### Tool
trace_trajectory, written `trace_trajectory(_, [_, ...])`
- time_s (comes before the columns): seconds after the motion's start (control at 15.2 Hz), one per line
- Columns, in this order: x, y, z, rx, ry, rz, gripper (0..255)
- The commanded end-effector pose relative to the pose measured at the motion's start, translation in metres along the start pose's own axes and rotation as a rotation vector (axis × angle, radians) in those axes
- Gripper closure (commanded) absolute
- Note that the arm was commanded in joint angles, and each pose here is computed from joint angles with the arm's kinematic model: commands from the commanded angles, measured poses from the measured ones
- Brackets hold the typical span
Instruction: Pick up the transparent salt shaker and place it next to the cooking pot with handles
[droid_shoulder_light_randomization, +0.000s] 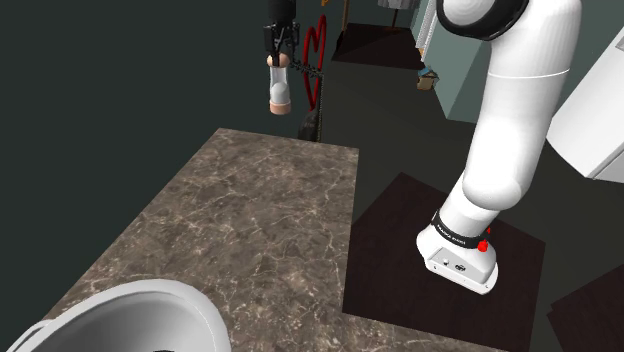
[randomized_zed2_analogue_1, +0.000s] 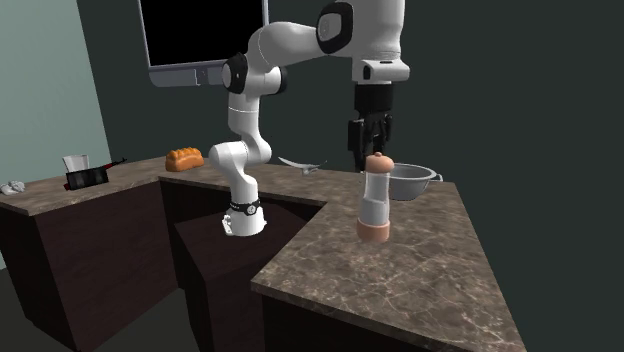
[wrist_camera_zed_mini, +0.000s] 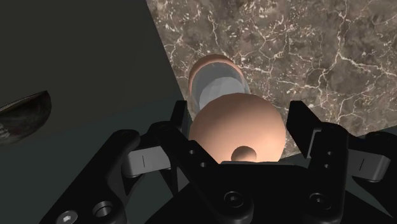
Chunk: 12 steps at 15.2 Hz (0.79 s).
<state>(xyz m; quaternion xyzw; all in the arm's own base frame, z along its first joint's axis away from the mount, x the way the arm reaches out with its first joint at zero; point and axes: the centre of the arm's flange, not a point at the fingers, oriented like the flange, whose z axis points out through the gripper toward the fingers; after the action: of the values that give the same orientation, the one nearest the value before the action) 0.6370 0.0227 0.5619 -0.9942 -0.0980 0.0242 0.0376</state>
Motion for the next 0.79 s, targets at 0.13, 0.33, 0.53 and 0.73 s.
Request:
trace_trajectory(0.13, [-0.001,-0.002,-0.021,0.000,0.000,0.000,255])
trace_trajectory(0.33, [-0.002,-0.003,-0.037,0.000,0.000,0.000,255])
trace_trajectory(0.53, [-0.002,-0.005,-0.053,0.000,0.000,0.000,255])
trace_trajectory(0.73, [-0.003,-0.006,-0.068,0.000,0.000,0.000,255])
